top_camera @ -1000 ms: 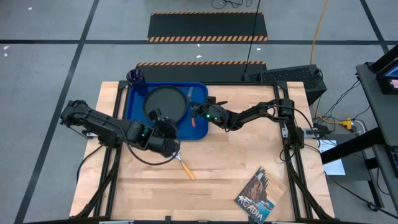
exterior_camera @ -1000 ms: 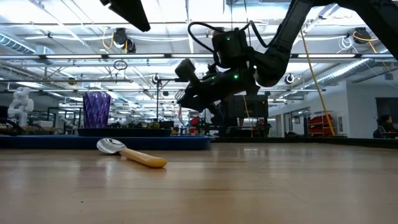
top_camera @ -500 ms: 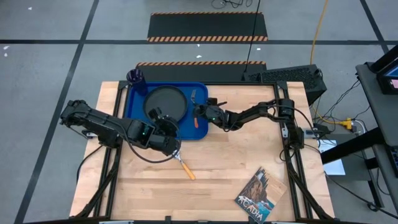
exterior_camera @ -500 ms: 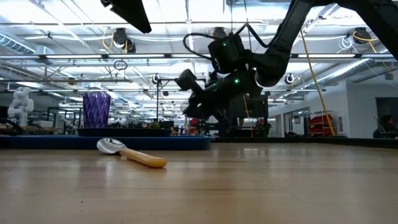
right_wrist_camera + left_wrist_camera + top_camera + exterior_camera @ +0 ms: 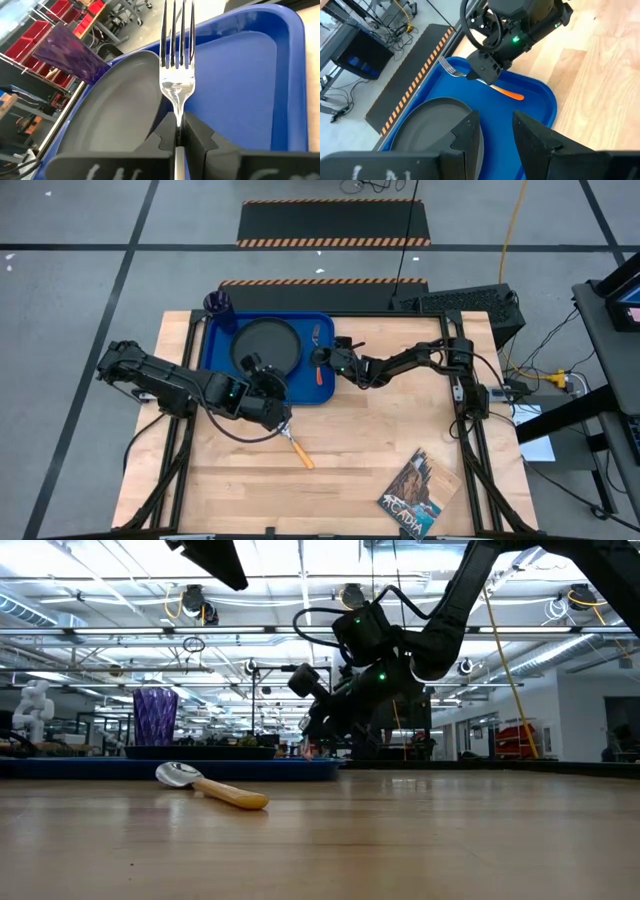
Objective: Pick and place plate/cup/fork/spoon on tray
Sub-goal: Put the orange fork on the blue tray beside the black plate
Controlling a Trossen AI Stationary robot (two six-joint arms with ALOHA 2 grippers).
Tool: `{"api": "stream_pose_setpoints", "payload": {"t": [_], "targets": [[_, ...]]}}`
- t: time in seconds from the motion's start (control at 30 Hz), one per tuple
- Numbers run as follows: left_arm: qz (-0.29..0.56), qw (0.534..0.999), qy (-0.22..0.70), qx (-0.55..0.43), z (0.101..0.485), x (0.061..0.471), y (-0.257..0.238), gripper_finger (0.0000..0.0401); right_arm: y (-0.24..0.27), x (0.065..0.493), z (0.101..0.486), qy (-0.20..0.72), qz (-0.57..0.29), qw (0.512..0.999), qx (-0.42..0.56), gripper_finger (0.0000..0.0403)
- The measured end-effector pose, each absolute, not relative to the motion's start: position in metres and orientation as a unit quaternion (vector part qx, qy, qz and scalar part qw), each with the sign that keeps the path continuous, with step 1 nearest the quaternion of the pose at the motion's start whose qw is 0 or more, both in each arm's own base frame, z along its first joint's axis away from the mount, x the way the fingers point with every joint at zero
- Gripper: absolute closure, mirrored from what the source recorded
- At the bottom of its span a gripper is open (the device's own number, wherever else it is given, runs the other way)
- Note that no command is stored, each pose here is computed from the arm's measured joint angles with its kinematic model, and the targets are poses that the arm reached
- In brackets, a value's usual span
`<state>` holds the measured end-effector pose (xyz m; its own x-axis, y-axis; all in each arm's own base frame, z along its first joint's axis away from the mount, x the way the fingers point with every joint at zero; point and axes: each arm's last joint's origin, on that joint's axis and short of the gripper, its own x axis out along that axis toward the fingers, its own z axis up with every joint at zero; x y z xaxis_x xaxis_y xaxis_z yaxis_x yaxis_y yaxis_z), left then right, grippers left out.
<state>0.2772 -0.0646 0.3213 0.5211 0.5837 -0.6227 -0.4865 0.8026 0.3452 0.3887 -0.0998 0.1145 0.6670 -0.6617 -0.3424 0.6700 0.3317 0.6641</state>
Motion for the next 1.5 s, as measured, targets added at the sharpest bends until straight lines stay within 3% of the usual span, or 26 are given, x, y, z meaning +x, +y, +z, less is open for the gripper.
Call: {"api": "stream_pose_setpoints", "payload": {"t": [0.3, 0.63, 0.9, 1.23, 1.37, 1.5], "targets": [[0.306, 0.874, 0.372, 0.065, 0.323, 0.280, -0.063, 0.0281, -0.101, 0.390, 0.106, -0.031, -0.422, 0.792, 0.440, 0.0372], [0.303, 0.876, 0.369, 0.068, 0.324, 0.283, -0.060, 0.0281, -0.103, 0.399, 0.088, -0.037, -0.415, 0.785, 0.457, 0.0369], [0.302, 0.876, 0.371, 0.069, 0.323, 0.283, -0.060, 0.0281, -0.101, 0.400, 0.094, -0.016, -0.397, 0.831, 0.389, 0.0369], [0.300, 0.875, 0.372, 0.073, 0.323, 0.283, -0.060, 0.0281, -0.091, 0.390, 0.154, 0.147, -0.317, 0.903, 0.251, 0.0364], [0.301, 0.877, 0.369, 0.068, 0.324, 0.283, -0.060, 0.0281, -0.100, 0.389, 0.178, 0.209, -0.297, 0.910, 0.200, 0.0333], [0.302, 0.879, 0.365, 0.062, 0.324, 0.284, -0.060, 0.0281, -0.105, 0.390, 0.178, 0.271, -0.258, 0.912, 0.170, 0.0284]]}}
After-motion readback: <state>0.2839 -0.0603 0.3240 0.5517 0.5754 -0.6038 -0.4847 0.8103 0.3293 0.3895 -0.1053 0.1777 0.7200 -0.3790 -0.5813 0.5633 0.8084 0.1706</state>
